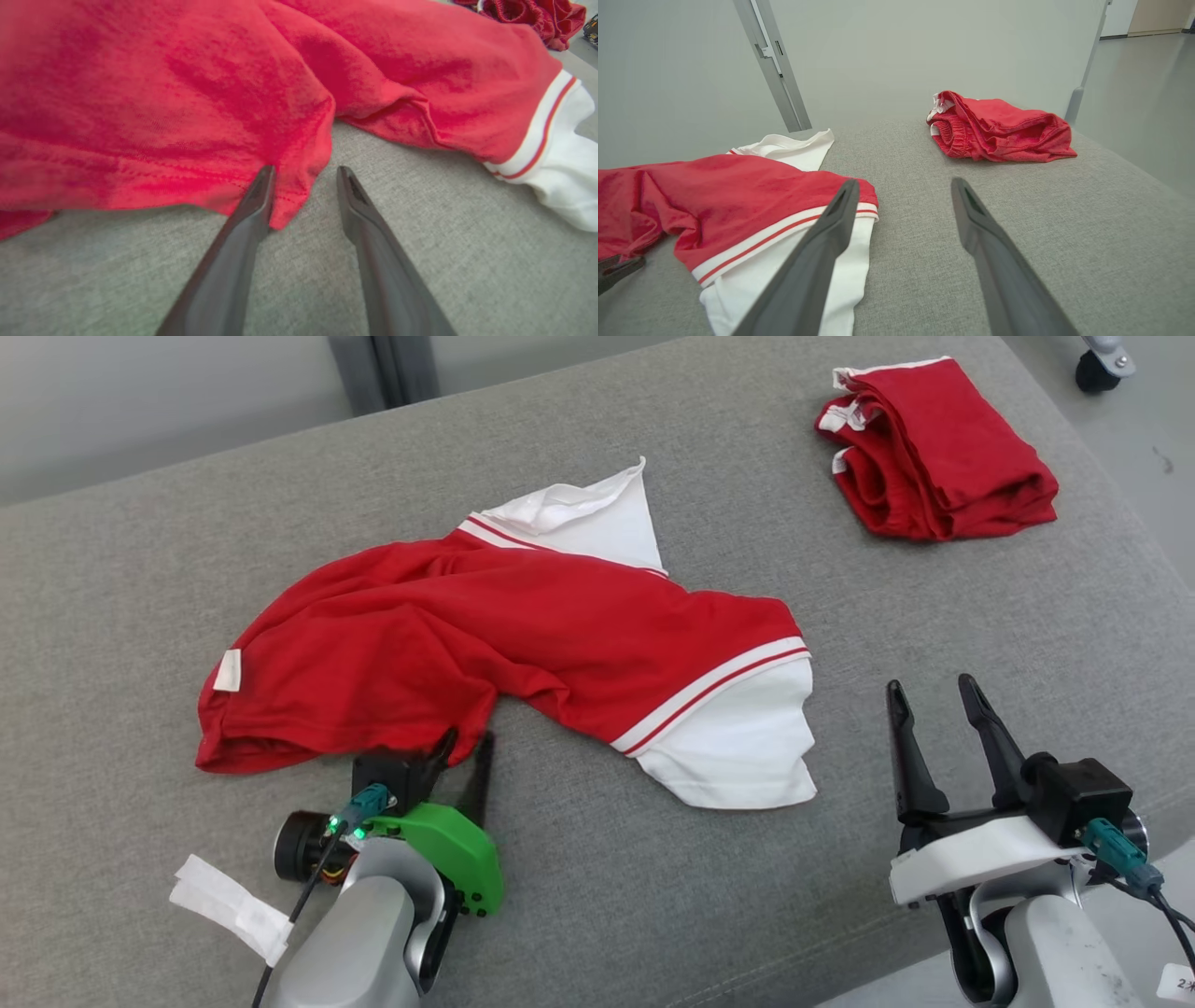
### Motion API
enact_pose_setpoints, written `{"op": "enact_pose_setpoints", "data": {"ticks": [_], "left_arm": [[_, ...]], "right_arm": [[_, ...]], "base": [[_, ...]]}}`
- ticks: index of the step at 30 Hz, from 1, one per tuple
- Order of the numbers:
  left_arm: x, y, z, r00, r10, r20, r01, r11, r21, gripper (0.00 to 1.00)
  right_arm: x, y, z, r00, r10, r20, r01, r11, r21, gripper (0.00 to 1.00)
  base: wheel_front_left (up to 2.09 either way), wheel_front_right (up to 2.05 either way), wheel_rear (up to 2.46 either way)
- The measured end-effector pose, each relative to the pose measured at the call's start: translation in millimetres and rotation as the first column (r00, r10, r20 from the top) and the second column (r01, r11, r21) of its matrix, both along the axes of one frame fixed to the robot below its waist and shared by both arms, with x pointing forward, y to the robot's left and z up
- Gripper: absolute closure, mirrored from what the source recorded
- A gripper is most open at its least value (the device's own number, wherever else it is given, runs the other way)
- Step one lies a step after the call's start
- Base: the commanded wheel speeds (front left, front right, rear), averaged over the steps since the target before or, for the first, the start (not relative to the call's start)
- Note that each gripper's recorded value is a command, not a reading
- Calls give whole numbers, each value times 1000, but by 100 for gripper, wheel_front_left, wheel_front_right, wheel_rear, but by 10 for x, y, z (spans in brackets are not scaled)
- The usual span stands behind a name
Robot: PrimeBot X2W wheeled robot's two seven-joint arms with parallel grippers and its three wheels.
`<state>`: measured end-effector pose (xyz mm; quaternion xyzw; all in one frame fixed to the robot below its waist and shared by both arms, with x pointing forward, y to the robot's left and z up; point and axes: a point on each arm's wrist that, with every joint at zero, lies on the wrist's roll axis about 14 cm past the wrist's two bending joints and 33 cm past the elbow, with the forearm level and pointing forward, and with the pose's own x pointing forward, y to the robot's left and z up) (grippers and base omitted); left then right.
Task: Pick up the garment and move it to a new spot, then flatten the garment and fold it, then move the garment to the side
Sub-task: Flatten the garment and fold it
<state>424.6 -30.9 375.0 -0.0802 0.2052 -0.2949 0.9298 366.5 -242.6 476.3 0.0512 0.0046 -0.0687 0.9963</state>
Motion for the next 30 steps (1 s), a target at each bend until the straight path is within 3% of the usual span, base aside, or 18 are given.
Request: {"op": "enact_pose_setpoints", "data": {"ticks": [6, 12, 19, 24, 30], "left_arm": [[24, -19, 33, 1000, 3, 15, -3, 1000, -3, 100], [132, 98, 474, 986, 54, 160, -47, 998, -47, 100], [103, 829, 979, 919, 217, 329, -203, 976, -76, 100], [-108, 1527, 1224, 841, 343, 418, -352, 934, -58, 100], [-511, 2031, 1153, 814, 432, 387, -468, 884, -1, 100]], "right_arm": [[-13, -12, -23, 1000, -5, -7, 5, 1000, 1, 0], [7, 86, -25, 1000, 24, -3, -24, 1000, 7, 0], [82, 229, 35, 997, 69, 22, -69, 998, 12, 0], [141, 379, 53, 993, 114, 32, -114, 993, 19, 0], [204, 495, 63, 988, 152, 33, -152, 988, -2, 0]], "base": [[0, 0, 0], [0, 0, 0], [0, 0, 0], [0, 0, 0], [0, 0, 0]]}}
